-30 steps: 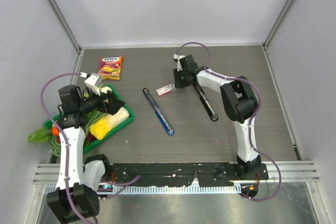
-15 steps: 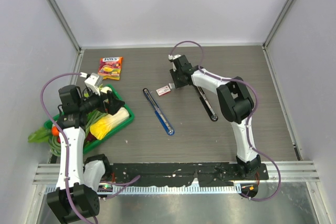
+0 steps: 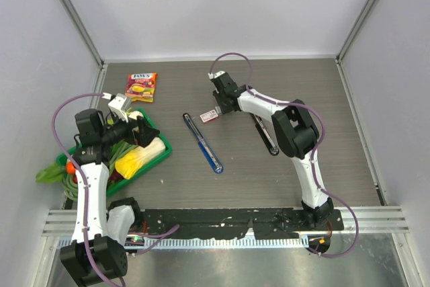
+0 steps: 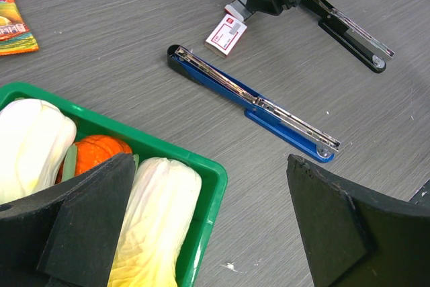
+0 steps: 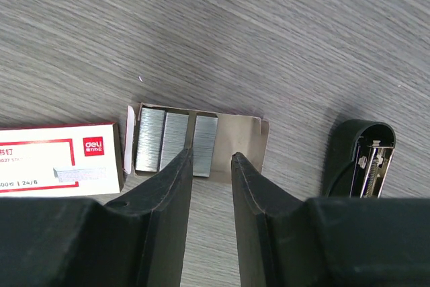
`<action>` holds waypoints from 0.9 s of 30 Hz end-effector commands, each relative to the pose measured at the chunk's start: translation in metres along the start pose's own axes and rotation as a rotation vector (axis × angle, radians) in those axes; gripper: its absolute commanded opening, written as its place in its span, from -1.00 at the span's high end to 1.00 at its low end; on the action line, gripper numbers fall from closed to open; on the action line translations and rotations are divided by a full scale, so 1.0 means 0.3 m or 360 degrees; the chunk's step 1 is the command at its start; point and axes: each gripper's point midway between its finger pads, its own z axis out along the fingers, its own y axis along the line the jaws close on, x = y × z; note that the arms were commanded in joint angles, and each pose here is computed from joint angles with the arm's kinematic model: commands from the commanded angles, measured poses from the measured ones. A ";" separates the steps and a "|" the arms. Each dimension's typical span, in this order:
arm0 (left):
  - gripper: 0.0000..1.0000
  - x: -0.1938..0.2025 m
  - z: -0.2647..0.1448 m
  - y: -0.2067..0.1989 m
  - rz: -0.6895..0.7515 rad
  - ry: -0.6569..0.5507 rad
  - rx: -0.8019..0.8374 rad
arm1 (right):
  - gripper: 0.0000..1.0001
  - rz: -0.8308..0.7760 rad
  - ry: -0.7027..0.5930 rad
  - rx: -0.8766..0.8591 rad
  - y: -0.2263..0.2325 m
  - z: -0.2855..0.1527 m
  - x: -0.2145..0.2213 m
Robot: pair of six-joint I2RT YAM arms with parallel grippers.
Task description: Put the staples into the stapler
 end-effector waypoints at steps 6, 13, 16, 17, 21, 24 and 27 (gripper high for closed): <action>-1.00 -0.024 -0.002 0.004 0.0041 -0.0053 0.0005 | 0.28 -0.0025 0.0077 0.0005 0.004 0.009 0.033; -0.99 -0.024 -0.002 0.003 0.0038 -0.0053 0.0005 | 0.30 0.0033 0.0095 -0.0114 0.047 0.012 0.043; -1.00 -0.025 -0.001 0.003 0.0040 -0.0055 0.0007 | 0.30 -0.0110 0.0058 0.0091 -0.005 0.006 0.028; -1.00 -0.022 -0.001 0.005 0.0038 -0.0052 0.0006 | 0.30 -0.0115 0.0055 0.0103 -0.009 0.007 0.026; -1.00 -0.025 -0.001 0.005 0.0042 -0.0055 0.0005 | 0.30 -0.0124 0.0051 0.0099 0.001 0.007 0.024; -1.00 -0.023 -0.001 0.004 0.0036 -0.0052 0.0006 | 0.30 -0.0178 0.0044 0.0153 0.002 0.005 0.022; -1.00 -0.024 -0.002 0.005 0.0037 -0.0055 0.0006 | 0.29 -0.0181 0.0044 0.0170 -0.004 0.008 0.021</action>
